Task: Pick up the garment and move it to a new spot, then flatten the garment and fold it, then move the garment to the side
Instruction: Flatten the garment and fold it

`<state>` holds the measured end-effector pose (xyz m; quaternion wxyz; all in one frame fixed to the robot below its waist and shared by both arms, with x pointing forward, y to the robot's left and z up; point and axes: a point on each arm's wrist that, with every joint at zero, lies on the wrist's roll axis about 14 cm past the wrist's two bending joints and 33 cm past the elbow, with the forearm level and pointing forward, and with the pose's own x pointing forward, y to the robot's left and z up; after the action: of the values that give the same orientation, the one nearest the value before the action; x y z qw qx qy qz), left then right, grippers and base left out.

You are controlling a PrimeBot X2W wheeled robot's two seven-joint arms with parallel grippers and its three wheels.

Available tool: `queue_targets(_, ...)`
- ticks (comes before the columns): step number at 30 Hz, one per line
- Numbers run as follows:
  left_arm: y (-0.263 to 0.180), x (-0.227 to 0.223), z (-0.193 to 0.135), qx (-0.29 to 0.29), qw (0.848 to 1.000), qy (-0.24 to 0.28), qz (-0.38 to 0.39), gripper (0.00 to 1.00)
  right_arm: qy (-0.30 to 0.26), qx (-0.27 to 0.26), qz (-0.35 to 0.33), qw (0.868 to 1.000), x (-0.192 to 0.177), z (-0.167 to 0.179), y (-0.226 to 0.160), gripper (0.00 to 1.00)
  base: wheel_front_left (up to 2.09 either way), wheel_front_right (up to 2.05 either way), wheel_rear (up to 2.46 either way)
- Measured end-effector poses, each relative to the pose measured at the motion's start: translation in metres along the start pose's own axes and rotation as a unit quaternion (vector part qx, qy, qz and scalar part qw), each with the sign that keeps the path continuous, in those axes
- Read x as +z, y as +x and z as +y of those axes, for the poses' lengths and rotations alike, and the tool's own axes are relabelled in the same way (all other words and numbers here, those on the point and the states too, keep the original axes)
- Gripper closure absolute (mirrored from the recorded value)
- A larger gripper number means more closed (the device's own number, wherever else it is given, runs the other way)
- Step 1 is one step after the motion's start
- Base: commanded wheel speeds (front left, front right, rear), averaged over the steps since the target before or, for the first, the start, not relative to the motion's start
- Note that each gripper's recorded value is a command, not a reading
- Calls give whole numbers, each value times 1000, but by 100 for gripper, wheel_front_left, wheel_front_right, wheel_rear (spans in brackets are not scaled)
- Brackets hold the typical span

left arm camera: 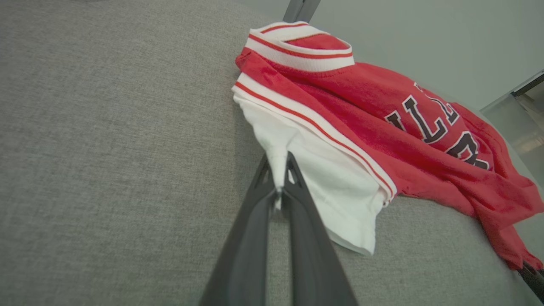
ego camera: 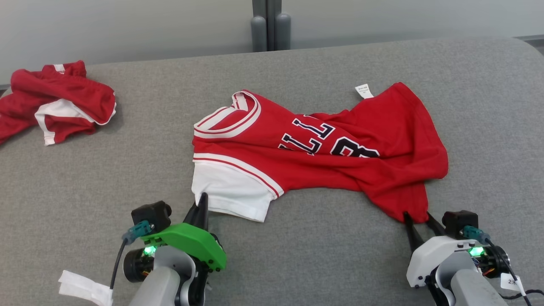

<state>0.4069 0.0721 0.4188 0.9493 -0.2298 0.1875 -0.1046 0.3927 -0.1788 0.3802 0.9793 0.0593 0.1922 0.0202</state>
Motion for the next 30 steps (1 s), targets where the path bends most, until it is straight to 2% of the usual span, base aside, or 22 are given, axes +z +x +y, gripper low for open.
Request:
queue_targets(6, -2, 12, -2, -6, 1000, -2, -22, 100, 6, 8, -26, 1000, 17, 7, 4, 100, 0, 0, 0)
queue_targets(10, -3, 29, -4, -12, 999, -5, -48, 100, 6, 14, -98, 995, 62, 10, 7, 100, 0, 0, 0)
queue_targets(15, -5, 70, -20, -45, 993, -25, -103, 100, -3, 7, -200, 980, 127, 5, -4, 100, 0, 0, 0)
queue_targets(19, -15, 117, -42, -89, 983, -40, -158, 100, -16, 2, -285, 958, 189, 1, -28, 100, 0, 0, 0)
queue_targets(23, -38, 175, -71, -145, 963, -18, -225, 100, -40, 1, -371, 928, 252, 0, -69, 100, 0, 0, 0)
queue_targets(30, -106, 265, -129, -226, 907, 58, -351, 100, -79, 6, -479, 874, 323, 11, -154, 100, 0, 0, 0)
